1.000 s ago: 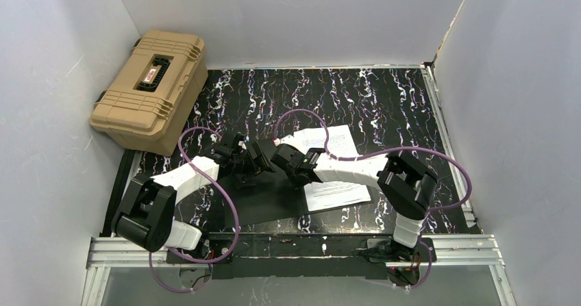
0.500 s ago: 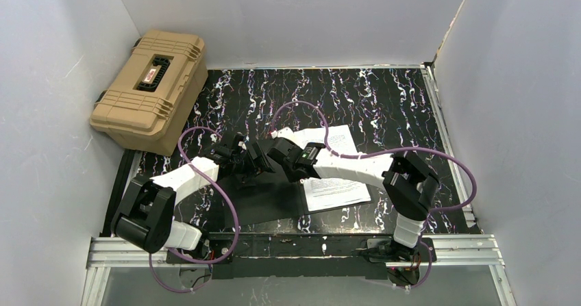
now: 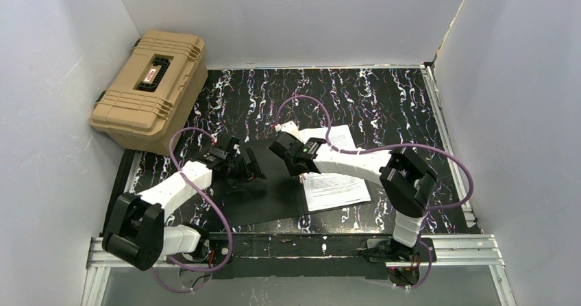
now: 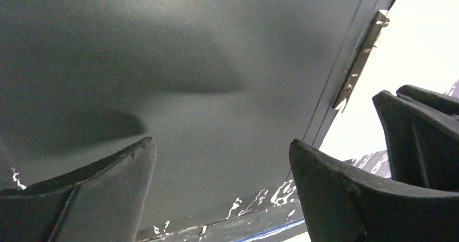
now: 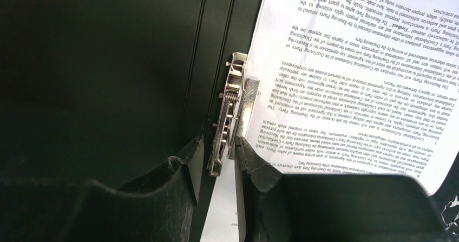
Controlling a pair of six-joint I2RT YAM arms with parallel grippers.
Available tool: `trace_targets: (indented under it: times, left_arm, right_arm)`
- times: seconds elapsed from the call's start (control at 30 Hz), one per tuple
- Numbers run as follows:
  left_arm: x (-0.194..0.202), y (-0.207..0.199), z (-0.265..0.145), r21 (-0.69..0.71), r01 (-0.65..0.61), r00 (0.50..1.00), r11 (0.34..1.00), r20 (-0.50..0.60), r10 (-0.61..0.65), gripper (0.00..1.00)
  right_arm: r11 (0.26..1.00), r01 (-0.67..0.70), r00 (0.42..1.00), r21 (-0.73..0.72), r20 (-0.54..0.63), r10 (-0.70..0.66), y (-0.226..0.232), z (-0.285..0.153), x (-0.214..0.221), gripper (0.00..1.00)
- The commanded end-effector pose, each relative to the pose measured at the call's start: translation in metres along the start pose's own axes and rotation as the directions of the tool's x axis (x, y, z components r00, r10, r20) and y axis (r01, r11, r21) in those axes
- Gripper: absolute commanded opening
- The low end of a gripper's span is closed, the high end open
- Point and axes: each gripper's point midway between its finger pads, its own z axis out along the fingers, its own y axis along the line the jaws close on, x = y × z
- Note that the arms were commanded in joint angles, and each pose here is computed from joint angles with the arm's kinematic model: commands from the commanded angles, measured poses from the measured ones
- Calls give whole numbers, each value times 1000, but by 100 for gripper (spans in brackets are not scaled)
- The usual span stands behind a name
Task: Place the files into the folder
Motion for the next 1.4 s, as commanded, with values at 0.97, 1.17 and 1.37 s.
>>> trace_targets:
  times: [0.97, 1.17, 1.37]
  left_arm:
    - [-11, -18, -65, 58, -72, 992, 996, 105, 66, 96]
    - [-12, -18, -65, 53, -75, 992, 996, 105, 69, 97]
    - [-11, -15, -67, 43, -77, 991, 996, 110, 72, 97]
  right_arm:
    - [994, -97, 995, 47, -34, 99, -10, 41, 15, 24]
    - [992, -114, 993, 49, -37, 116, -9, 45, 19, 18]
    - [992, -111, 993, 62, -42, 114, -11, 48, 23, 1]
